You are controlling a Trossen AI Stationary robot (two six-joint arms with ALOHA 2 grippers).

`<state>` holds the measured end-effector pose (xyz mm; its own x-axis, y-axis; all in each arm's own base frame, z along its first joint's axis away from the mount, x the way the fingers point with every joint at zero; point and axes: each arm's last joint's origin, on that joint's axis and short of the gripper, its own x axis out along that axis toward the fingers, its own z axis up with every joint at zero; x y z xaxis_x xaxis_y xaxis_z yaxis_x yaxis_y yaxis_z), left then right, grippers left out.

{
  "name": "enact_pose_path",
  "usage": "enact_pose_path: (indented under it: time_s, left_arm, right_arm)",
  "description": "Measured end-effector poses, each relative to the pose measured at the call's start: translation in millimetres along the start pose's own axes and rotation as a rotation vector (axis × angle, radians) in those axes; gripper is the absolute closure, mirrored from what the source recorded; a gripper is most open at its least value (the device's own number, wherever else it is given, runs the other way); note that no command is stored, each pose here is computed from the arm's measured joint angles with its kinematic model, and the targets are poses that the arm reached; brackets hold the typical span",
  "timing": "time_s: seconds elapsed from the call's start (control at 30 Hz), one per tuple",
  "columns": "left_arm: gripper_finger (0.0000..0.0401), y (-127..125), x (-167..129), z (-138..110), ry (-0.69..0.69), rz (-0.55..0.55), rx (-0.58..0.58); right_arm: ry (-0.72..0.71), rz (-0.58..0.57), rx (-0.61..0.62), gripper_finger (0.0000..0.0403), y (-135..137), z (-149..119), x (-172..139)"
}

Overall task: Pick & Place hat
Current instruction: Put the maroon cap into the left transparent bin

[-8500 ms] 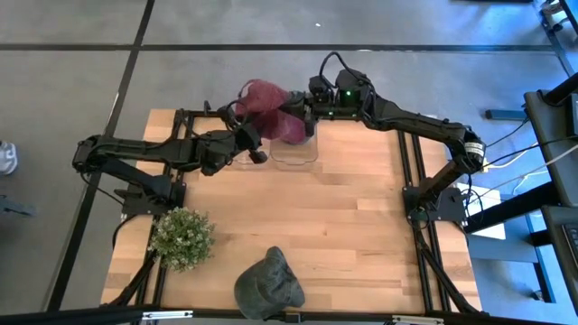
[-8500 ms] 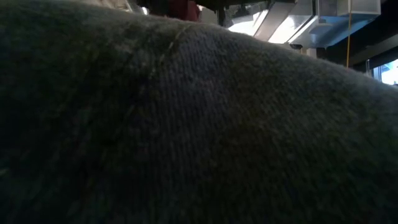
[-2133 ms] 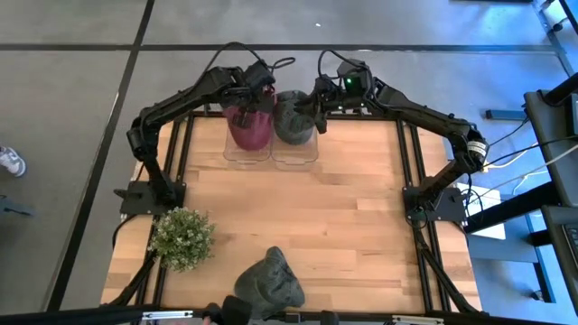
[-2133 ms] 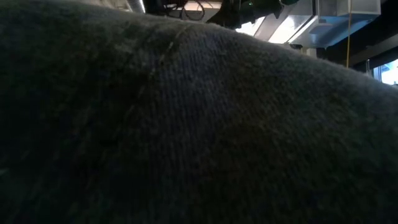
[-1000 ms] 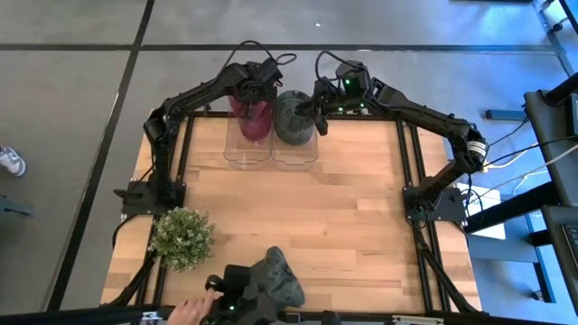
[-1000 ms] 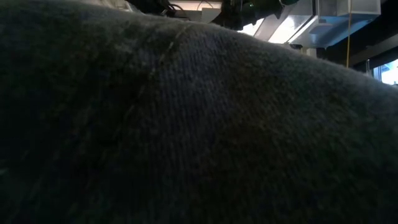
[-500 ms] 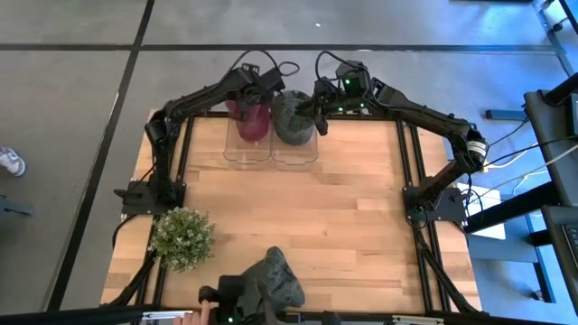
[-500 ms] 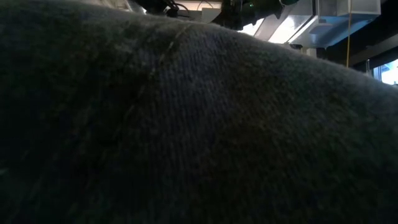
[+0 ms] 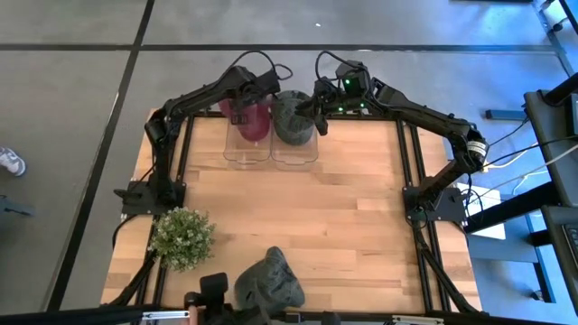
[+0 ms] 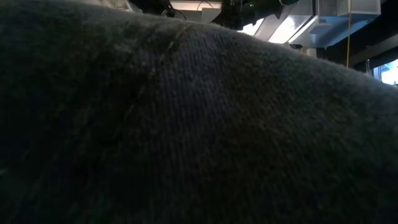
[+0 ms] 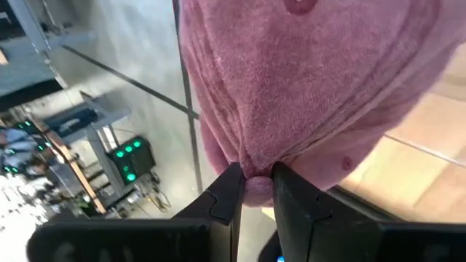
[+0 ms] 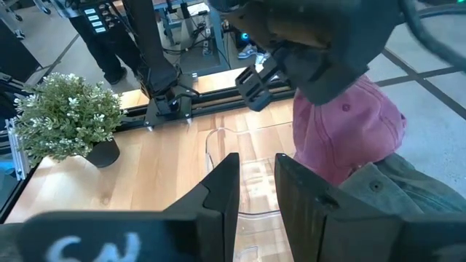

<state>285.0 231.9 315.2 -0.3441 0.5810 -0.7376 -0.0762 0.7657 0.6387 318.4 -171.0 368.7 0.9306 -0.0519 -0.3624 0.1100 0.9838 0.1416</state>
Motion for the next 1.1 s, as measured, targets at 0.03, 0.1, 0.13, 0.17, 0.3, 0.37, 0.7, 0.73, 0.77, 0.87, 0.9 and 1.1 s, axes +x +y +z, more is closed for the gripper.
enact_pose_path:
  time_s: [0.03, 0.1, 0.13, 0.17, 0.3, 0.37, 0.7, 0.73, 0.77, 0.87, 0.9, 1.1]
  left_arm:
    - [0.0349, 2, 2, 0, -0.003, -0.002, -0.014]
    - [0.0349, 6, 4, 1, -0.023, 0.007, -0.05]
    - [0.0348, 7, 5, 2, -0.031, 0.012, -0.058]
    - [0.0346, 8, 5, 3, -0.038, 0.013, -0.059]
    - [0.0336, 10, 6, 8, -0.109, -0.024, -0.085]
    - [0.0329, 11, 6, 10, -0.141, -0.033, -0.103]
    - [0.0315, 14, 5, 14, -0.176, -0.021, -0.13]
    - [0.0315, 14, 5, 14, -0.176, -0.021, -0.136]
    - [0.0314, 14, 5, 14, -0.176, -0.022, -0.152]
    - [0.0305, 14, 5, 14, -0.175, -0.01, -0.184]
    - [0.0302, 15, 5, 15, -0.174, -0.001, -0.188]
    - [0.0284, 17, 2, 13, -0.187, 0.005, -0.194]
  right_arm:
    - [0.0, 0.0, 0.0, 0.0313, 0, 0, 0]
    - [0.0, 0.0, 0.001, 0.0313, 0, 0, 0]
    - [0.0, 0.0, 0.001, 0.0313, 0, 0, 0]
    - [0.0, 0.0, 0.001, 0.0313, 0, 0, 0]
    - [0.0, 0.002, 0.002, 0.0313, 1, 0, 0]
    - [0.001, 0.004, 0.006, 0.0313, 1, 0, 1]
    - [0.009, 0.012, 0.022, 0.0313, 4, -1, 2]
    - [0.009, 0.012, 0.023, 0.0313, 4, -1, 2]
    - [0.009, 0.012, 0.023, 0.0313, 4, -1, 2]
    - [0.009, 0.012, 0.022, 0.0313, 4, -1, 2]
    - [0.009, 0.012, 0.022, 0.0313, 4, -1, 2]
    - [0.01, 0.012, 0.021, 0.0313, 4, -1, 2]
